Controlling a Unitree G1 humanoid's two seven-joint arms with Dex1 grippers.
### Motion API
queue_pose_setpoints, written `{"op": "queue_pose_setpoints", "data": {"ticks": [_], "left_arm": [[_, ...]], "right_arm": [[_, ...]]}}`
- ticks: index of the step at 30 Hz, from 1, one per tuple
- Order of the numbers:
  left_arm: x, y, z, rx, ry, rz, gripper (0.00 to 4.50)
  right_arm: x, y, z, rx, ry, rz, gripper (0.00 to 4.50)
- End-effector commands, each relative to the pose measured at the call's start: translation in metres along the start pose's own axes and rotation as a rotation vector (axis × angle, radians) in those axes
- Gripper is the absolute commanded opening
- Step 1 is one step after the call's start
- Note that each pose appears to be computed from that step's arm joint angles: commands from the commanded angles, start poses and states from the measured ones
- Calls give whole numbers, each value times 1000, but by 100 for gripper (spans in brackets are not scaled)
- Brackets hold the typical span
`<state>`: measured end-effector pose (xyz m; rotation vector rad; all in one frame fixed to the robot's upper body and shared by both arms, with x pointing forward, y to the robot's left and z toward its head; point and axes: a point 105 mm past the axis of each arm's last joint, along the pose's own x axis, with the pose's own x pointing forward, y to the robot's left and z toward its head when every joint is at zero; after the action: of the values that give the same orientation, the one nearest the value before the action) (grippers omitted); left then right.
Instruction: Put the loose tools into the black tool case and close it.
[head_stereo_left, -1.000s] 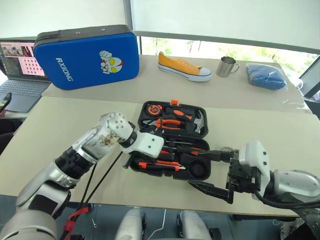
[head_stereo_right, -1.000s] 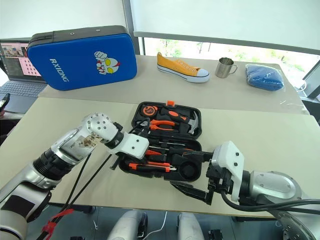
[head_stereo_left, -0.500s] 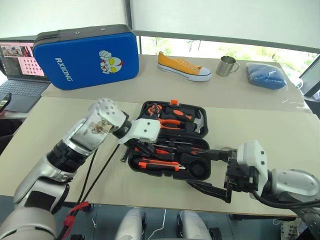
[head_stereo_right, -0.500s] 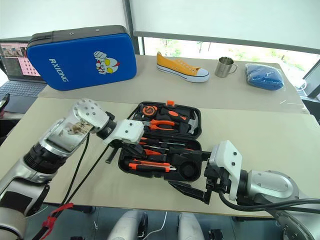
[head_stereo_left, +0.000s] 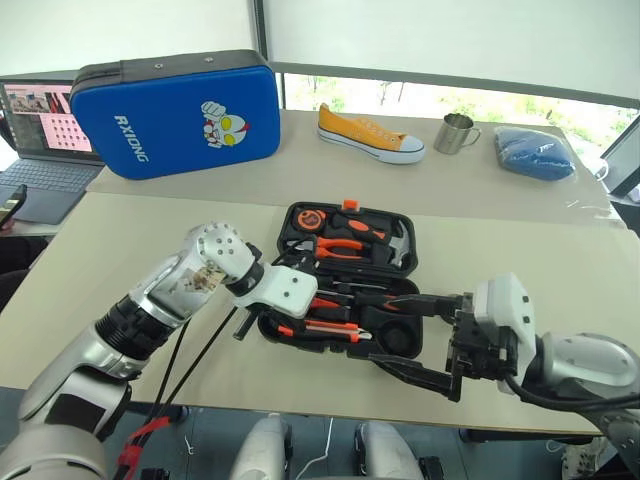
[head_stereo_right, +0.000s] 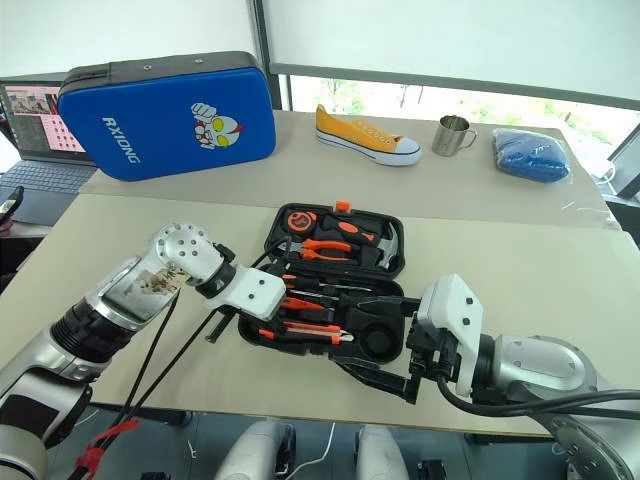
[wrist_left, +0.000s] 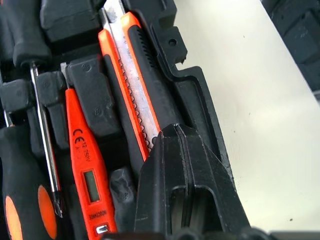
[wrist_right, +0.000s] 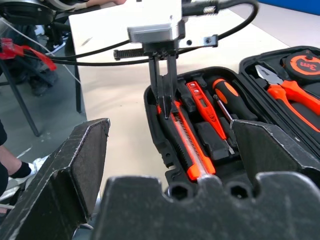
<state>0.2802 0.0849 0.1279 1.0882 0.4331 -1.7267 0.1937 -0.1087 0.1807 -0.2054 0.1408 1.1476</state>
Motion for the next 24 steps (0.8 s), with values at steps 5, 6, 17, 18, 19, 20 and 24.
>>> {"op": "queue_pose_setpoints", "data": {"ticks": [5,6,17,18,19,20,24], "left_arm": [[7,-4,-6,42,50,-32,1],[9,-4,-7,52,59,-30,1],[-22,9,1,-145,-96,90,53],[-31,7,3,-187,-146,96,79],[-40,6,5,-206,-192,108,100],[-50,3,8,-212,-247,125,140],[-89,8,0,-268,-472,344,277]], "right_arm": [[-2,2,7,-25,-11,3,450],[-2,2,7,-25,-11,2,450],[-13,-14,-1,-19,-6,-111,450],[-18,-18,-2,-8,-9,-140,450],[-23,-21,-4,9,-11,-165,450],[-31,-26,-9,29,1,-202,450],[-73,-36,-43,119,88,-340,450]]}}
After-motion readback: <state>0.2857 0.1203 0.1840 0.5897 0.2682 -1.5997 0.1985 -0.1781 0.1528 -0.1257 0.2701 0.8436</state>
